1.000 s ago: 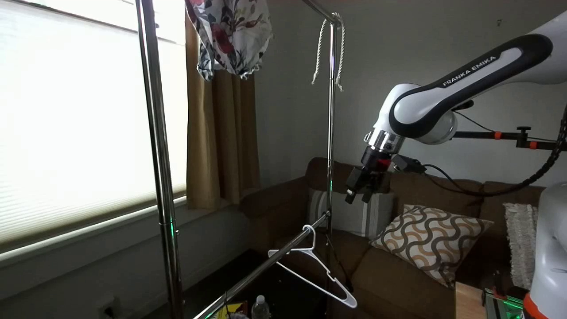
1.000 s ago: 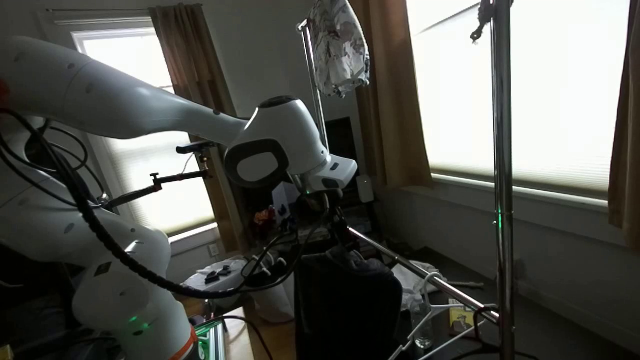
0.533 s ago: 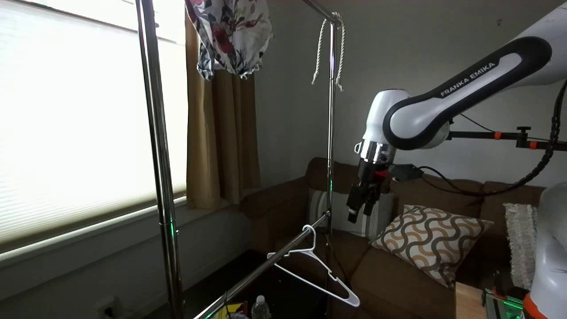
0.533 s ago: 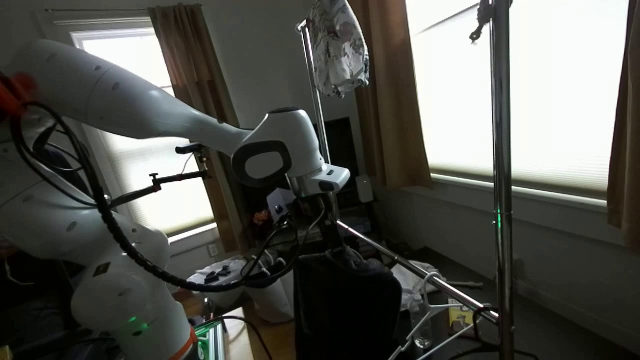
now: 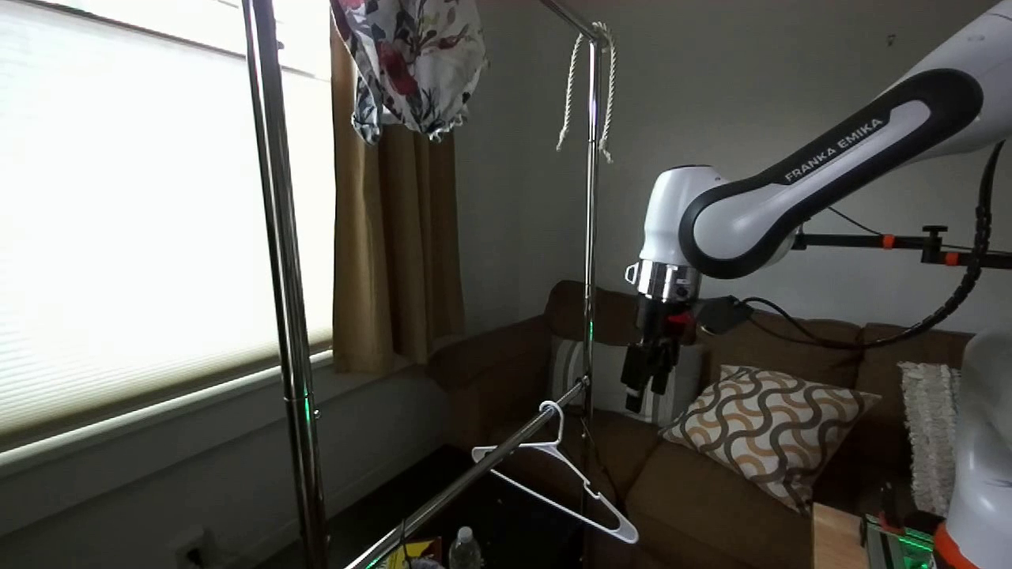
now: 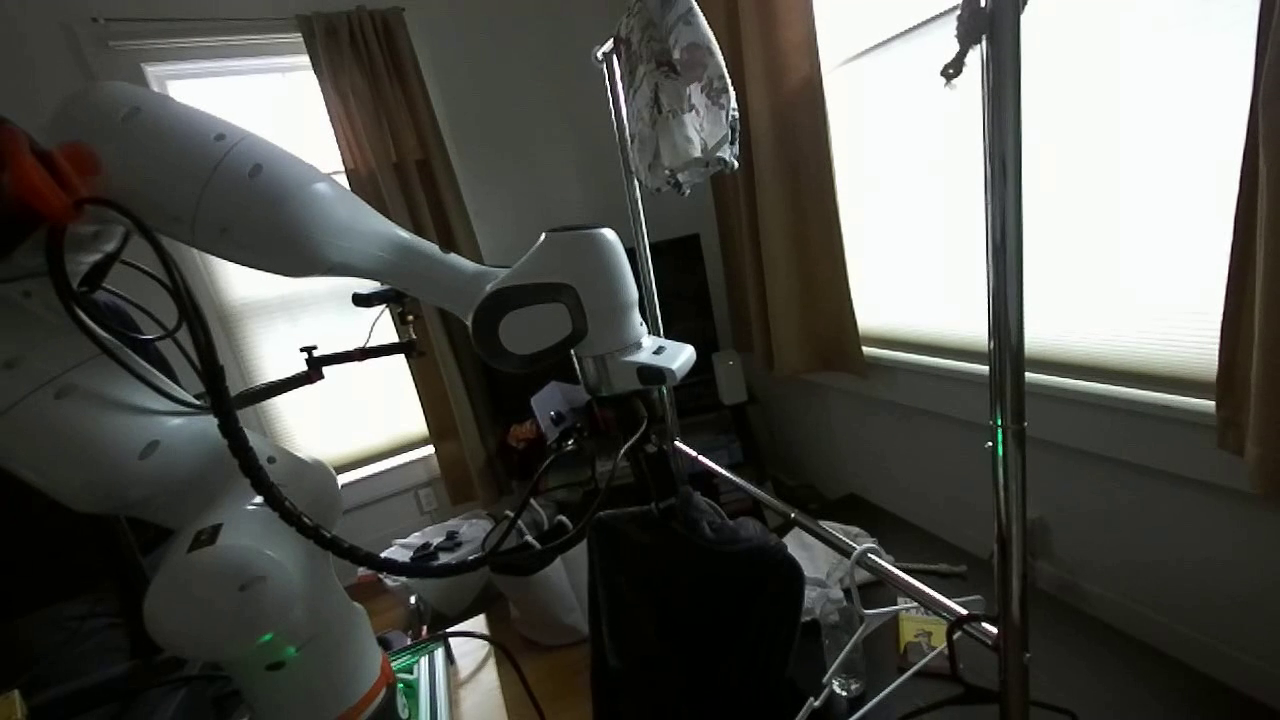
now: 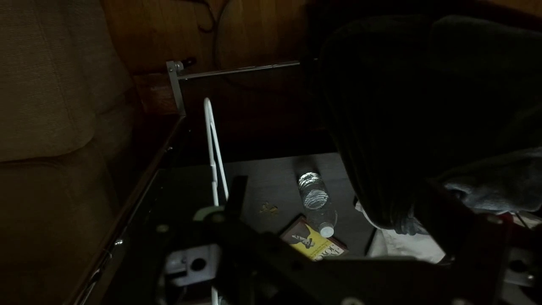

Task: Take the white cloth off of the top part of the clothing rack

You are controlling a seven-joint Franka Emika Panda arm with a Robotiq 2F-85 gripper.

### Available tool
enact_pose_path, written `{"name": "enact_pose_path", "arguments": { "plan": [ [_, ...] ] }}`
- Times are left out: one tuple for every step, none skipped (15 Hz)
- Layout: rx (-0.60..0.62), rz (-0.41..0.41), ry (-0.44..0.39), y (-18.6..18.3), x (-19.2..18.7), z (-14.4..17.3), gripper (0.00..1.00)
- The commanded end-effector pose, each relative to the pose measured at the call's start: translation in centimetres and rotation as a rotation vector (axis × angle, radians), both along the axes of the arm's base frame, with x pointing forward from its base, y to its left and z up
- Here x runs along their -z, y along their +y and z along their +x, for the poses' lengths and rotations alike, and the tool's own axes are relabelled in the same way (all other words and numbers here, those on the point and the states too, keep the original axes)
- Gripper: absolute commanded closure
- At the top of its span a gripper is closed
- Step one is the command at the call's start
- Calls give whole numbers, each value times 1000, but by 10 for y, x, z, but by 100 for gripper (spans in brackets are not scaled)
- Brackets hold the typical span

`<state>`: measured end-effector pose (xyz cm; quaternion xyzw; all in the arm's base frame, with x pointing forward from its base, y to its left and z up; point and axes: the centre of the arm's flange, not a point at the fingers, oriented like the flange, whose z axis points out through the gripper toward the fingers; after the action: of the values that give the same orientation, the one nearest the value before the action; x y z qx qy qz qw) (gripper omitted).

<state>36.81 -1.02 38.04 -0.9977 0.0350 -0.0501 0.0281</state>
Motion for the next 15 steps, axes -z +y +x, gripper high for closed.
{"name": "enact_pose_path", "arguments": {
  "plan": [
    [-78, 23, -21, 27, -4, 2, 0],
    [-122, 32, -53, 46, -12, 3, 0],
    [-164, 45, -84, 60, -20, 3, 0],
    [-202, 62, -128, 73, -36, 4, 0],
    [-226, 92, -174, 83, -56, 4, 0],
    [-231, 119, -224, 93, -80, 7, 0],
    [-236, 153, -265, 101, -109, 10, 0],
    [-240, 177, -319, 106, -135, 12, 0],
    [-232, 205, -374, 109, -163, 13, 0],
    [-219, 242, -426, 108, -187, 13, 0],
    [-203, 281, -475, 105, -207, 13, 0],
    [-180, 320, -515, 99, -219, 12, 0],
    [-183, 264, -508, 93, -220, 11, 0],
    [-186, 264, -495, 102, -217, 12, 0],
    [-181, 266, -510, 99, -224, 12, 0]
  ]
}}
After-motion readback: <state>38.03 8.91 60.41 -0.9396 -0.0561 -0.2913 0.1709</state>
